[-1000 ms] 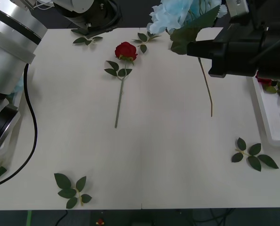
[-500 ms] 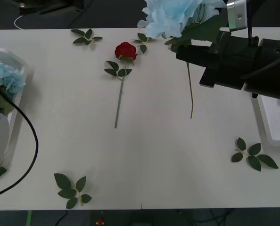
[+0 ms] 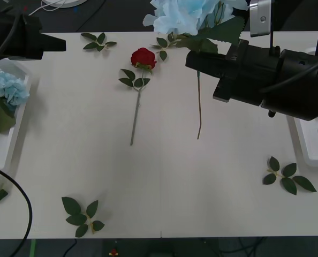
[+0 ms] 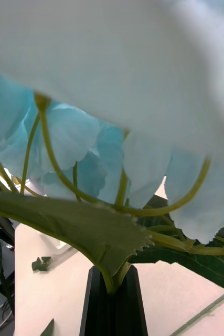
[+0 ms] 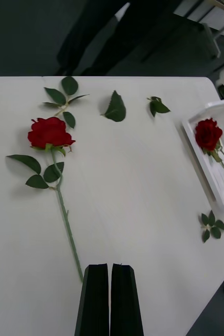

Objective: Place the red flowers into the right box and the blue flowers into the left box. If a person shows an open palm, hand one flower to the person first, then continue sorting.

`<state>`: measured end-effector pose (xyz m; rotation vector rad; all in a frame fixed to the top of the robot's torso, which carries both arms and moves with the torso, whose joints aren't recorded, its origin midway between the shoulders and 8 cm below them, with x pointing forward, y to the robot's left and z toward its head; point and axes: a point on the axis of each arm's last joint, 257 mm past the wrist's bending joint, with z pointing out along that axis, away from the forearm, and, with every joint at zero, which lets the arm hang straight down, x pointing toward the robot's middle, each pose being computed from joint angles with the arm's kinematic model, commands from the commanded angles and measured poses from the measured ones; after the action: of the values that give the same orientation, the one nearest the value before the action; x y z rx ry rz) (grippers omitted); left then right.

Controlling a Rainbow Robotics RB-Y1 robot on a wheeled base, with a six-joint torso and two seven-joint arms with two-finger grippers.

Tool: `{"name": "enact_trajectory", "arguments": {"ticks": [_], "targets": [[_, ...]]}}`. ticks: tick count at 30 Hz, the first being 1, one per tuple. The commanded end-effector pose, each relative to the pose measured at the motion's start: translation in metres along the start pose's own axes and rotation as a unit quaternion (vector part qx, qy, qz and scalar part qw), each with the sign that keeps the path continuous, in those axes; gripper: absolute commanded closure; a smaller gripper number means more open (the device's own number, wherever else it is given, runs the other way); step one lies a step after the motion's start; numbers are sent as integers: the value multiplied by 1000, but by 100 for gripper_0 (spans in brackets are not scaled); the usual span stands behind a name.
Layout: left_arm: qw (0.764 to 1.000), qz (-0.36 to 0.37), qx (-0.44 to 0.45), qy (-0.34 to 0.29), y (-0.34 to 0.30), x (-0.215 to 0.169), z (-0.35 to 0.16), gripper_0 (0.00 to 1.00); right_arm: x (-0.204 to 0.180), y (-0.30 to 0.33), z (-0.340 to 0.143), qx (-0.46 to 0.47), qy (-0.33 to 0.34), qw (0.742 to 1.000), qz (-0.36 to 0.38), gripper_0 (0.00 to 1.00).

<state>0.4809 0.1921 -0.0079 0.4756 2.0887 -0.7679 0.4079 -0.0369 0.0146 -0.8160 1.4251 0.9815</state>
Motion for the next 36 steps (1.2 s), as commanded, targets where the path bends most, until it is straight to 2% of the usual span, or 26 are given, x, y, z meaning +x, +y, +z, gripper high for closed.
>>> {"name": "enact_trajectory", "arguments": {"ticks": [1, 3, 4, 14, 22, 28, 36], "targets": [[999, 21, 40, -7, -10, 14, -6, 73, -12, 21, 4, -23, -25, 999, -13, 100], [997, 23, 67, -4, -16, 20, -2, 8, -15, 22, 4, -25, -29, 999, -9, 100], [996, 24, 86, -5, -20, 22, 1, 0, -15, 23, 3, -26, -30, 999, -7, 100], [969, 33, 243, -41, -44, 33, 21, 0, -20, 26, 1, -34, -37, 999, 5, 100], [909, -26, 400, -109, -67, 37, 26, 0, -21, 26, 1, -34, -40, 999, 5, 100], [895, -43, 435, -93, -83, 48, 39, 0, -22, 26, 1, -34, -40, 999, 3, 100], [882, -34, 463, -83, -112, 36, 49, 0, -22, 26, 1, -35, -42, 999, 0, 100]]}}
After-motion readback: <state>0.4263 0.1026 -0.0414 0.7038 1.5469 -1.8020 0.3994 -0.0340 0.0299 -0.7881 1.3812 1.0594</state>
